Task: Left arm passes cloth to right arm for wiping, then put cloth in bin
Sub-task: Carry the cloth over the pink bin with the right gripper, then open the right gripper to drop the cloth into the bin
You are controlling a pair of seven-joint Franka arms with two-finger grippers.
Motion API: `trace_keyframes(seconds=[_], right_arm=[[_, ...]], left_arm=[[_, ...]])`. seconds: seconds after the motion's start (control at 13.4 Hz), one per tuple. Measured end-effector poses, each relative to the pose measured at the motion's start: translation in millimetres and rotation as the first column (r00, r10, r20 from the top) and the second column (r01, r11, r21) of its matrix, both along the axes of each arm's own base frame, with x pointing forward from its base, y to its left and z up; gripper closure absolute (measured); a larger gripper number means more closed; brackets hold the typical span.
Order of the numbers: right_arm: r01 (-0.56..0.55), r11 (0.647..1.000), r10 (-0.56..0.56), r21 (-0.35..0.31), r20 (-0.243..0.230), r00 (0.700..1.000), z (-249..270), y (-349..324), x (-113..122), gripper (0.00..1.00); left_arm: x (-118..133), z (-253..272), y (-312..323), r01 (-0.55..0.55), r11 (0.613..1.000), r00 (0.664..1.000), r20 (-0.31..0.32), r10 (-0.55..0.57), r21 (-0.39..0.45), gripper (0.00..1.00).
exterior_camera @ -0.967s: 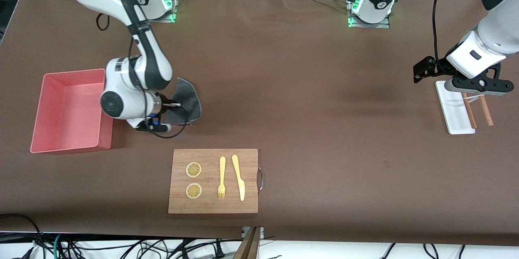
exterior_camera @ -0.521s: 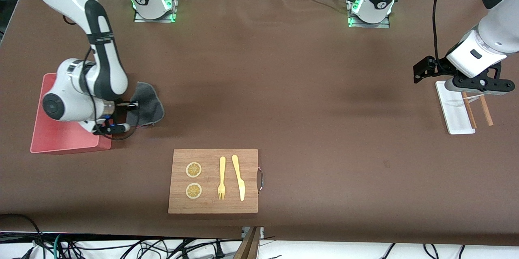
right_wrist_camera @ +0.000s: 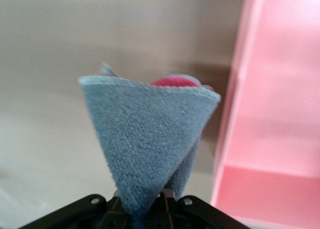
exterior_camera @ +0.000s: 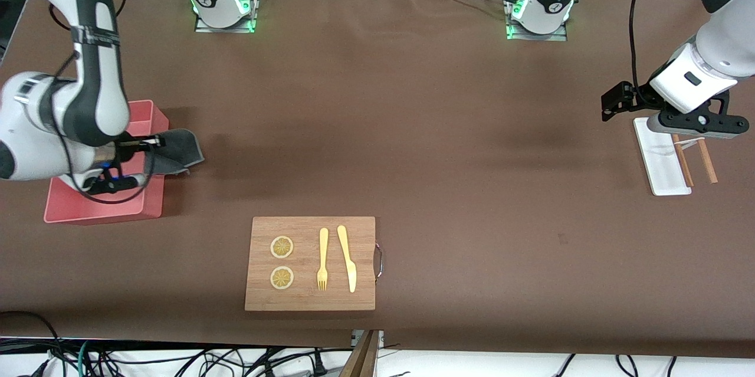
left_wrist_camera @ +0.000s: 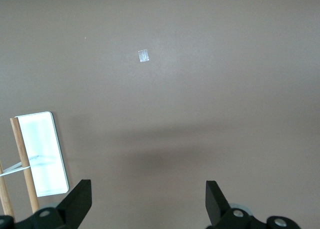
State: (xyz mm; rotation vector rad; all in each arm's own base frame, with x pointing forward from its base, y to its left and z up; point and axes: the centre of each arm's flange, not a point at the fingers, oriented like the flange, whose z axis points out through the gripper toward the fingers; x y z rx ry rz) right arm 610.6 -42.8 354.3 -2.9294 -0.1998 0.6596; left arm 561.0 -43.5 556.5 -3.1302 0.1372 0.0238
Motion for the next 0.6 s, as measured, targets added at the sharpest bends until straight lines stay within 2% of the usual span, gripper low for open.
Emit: trace_keyframes(seconds=[0.15, 0.3, 0.6], right_arm=[[-0.014, 0.999, 0.014, -0.034, -0.012, 1.000, 27, -27, -2, 0.98], [-0.013, 0.998, 0.013, -0.058, 0.000, 1.000, 42, -59, -6, 0.98], [-0.019, 0.998, 0.022, -0.063, 0.035, 0.999, 29, -108, -20, 0.98]], left_arm=[[0, 0, 0, 0.000, 1.000, 1.000, 0.001, 0.000, 0.000, 0.00], [0, 0, 0, 0.000, 1.000, 1.000, 0.001, 0.000, 0.000, 0.00], [0, 1, 0, 0.000, 1.000, 1.000, 0.001, 0.000, 0.000, 0.00]])
